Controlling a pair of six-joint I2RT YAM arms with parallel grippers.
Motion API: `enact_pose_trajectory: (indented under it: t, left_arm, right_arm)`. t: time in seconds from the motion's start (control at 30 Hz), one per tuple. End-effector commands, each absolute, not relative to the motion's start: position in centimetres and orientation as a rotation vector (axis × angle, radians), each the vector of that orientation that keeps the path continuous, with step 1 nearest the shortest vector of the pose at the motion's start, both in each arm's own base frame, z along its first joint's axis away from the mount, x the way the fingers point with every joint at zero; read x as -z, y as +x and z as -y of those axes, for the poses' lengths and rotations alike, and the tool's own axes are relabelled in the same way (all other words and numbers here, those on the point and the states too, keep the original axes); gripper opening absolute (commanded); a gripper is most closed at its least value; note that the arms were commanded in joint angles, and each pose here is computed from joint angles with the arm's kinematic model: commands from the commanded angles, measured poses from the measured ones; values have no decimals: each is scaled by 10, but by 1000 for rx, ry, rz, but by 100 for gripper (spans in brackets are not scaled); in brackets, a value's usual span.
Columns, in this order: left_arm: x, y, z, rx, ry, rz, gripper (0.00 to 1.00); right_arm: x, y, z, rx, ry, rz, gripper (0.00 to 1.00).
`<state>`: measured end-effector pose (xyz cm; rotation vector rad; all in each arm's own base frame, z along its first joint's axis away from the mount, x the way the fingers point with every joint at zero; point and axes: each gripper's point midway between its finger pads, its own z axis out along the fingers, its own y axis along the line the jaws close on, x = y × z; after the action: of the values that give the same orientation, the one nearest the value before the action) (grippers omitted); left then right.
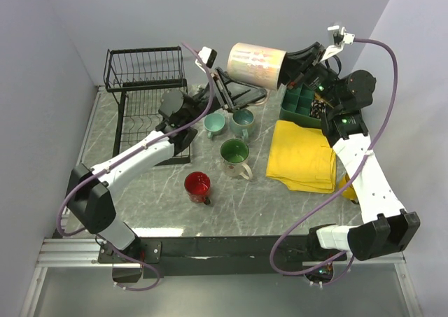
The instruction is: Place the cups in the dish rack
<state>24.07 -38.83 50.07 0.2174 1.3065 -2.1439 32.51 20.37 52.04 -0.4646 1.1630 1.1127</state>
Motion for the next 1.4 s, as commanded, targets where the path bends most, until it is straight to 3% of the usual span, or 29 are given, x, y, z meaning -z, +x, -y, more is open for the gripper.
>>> enact_pose_trajectory:
  t: [0.0,0.13,0.27,0.3,0.33,0.5,0.53,0.6,0.7,0.73,0.83,0.87,1.13,1.37]
  left_arm:
    - [-529,194,387,2276,414,-1253,42]
    - [-522,193,392,2243,461,-1314,50]
    - [-518,197,392,2204,448,-1351,48]
    - [-518,199,392,2201,443,-1351,45]
    - [-518,198,392,2204,438,-1348,32]
    - [-525,199,385,2231,440,-1277,12]
    - [-525,198,384,2243,434,-1272,3]
    - [-530,199,377,2252,431,-1227,1]
    - [-533,202,367,2239,403,-1200,1]
    - [-531,201,361,2228,389,-1194,1]
    - [-532,204,348,2179,350,-1180,1]
    - [-533,208,341,2166,333,-1171,1]
    - [-522,220,298,2098,205,-1164,1]
    - [-494,235,261,1968,82,-1238,1]
  right_arm:
    - [-524,303,-217,-1075,-629,-1063,0]
    - [-523,303,-217,-1062,-641,-1067,0]
    - [-521,304,-218,-1070,-636,-1071,0]
    - [-520,305,-218,-1073,-635,-1074,0]
    - [-518,305,-218,-1073,-636,-1076,0]
    - [-509,307,-218,-1068,-639,-1100,0]
    - [-509,305,-218,-1069,-639,-1099,0]
    - [-503,305,-219,-1077,-642,-1112,0]
    - [-497,306,-219,-1081,-638,-1126,15]
    - [-497,305,-219,-1079,-638,-1125,39]
    - [-493,306,-218,-1074,-629,-1136,73]
    - [-490,307,-218,-1075,-629,-1148,77]
    - [-473,289,-221,-1062,-775,-1139,100]
    - [-454,264,-217,-1066,-924,-1198,100]
